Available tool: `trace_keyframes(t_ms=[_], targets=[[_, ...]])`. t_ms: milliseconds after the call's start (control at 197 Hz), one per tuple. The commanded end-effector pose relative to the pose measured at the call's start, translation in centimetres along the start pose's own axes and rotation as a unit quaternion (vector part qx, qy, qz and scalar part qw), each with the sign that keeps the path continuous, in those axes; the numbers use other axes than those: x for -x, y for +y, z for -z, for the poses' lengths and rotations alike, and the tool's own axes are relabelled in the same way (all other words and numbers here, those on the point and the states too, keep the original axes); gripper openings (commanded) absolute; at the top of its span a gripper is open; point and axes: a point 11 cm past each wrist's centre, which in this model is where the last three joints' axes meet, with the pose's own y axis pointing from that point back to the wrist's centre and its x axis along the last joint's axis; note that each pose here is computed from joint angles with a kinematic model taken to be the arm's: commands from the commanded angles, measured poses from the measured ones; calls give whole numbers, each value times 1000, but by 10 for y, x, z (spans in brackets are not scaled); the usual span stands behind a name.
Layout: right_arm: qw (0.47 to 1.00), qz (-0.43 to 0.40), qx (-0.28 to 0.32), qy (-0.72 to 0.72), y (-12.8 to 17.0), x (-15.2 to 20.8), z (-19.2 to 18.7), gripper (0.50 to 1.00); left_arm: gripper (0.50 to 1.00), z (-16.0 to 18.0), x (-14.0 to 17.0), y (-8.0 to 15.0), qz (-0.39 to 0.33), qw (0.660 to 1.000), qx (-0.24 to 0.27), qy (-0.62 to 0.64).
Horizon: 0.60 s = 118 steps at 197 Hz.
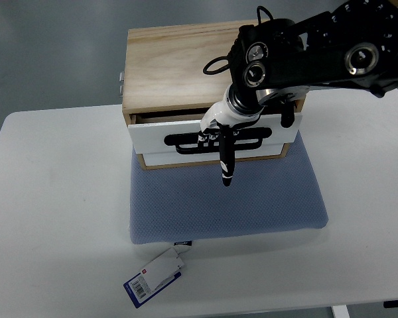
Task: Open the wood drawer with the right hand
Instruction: 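Pull the upper drawer handle toward the robot with the right hand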
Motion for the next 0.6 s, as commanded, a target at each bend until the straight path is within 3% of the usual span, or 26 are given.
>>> trace_keyframes(t_ms=[0,595], targets=[[1000,3,-1,-1,0,2,0,944,1000,0,0,0,0,1000,-1,-1],[998,36,-36,-21,6,12,16,944,1000,1,-4,0,-6,1000,0,1]])
